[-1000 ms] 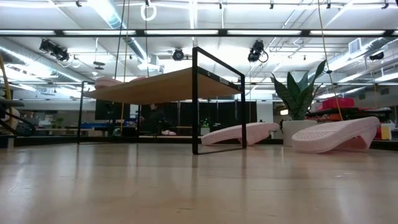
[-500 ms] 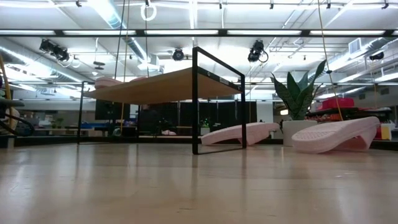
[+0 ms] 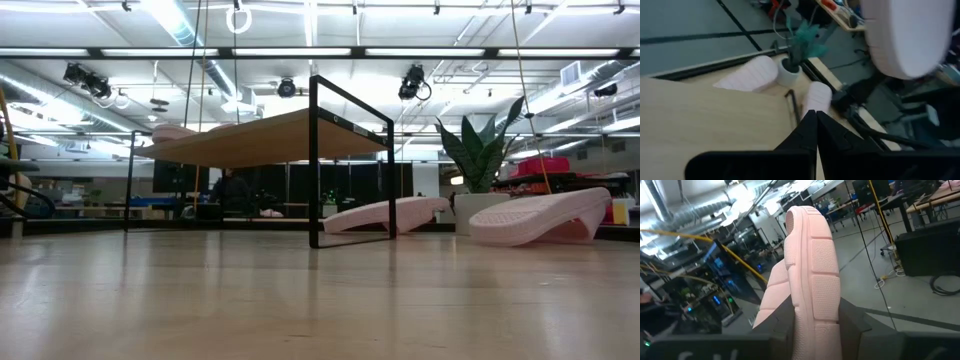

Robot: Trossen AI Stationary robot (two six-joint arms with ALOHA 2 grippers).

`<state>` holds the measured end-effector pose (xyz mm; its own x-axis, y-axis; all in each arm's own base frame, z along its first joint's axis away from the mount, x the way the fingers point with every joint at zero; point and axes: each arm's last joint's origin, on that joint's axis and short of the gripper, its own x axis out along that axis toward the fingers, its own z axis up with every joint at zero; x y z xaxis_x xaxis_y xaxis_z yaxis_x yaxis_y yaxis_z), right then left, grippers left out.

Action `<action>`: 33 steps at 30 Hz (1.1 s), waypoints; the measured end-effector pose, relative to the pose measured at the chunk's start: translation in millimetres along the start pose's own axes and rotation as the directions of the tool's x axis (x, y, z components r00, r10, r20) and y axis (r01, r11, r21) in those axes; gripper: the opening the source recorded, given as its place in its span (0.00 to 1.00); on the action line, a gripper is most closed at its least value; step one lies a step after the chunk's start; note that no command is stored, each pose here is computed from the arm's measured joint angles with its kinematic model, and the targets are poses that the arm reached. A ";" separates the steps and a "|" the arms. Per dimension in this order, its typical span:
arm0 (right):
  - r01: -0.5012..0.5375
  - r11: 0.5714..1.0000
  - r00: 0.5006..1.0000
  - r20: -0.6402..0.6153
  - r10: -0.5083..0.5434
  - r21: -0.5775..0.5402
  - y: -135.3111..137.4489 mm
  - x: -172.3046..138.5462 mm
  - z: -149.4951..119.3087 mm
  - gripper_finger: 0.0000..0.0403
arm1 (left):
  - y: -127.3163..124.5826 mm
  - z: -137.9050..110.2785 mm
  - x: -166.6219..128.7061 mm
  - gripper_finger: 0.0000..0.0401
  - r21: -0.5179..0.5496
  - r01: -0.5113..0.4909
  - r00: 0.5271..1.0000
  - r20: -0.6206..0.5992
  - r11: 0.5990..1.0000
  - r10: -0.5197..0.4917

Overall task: Pick and place slides into the shelf
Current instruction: Put the pink slipper on the shelf

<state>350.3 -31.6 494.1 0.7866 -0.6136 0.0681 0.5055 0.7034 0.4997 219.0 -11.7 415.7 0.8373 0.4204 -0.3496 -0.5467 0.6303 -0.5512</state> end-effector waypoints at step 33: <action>0.011 0.999 0.977 0.212 -0.020 0.048 -44.1 -75.9 63.7 0.24 | -56.5 11.1 130.1 0.46 -0.278 0.638 0.739 0.484 0.718 -0.469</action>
<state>245.7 -38.9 521.9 0.6829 -0.6901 0.2398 0.4962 0.6791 0.5410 358.7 14.6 409.8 0.8693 0.3308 0.3673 0.1454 0.5391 -0.8296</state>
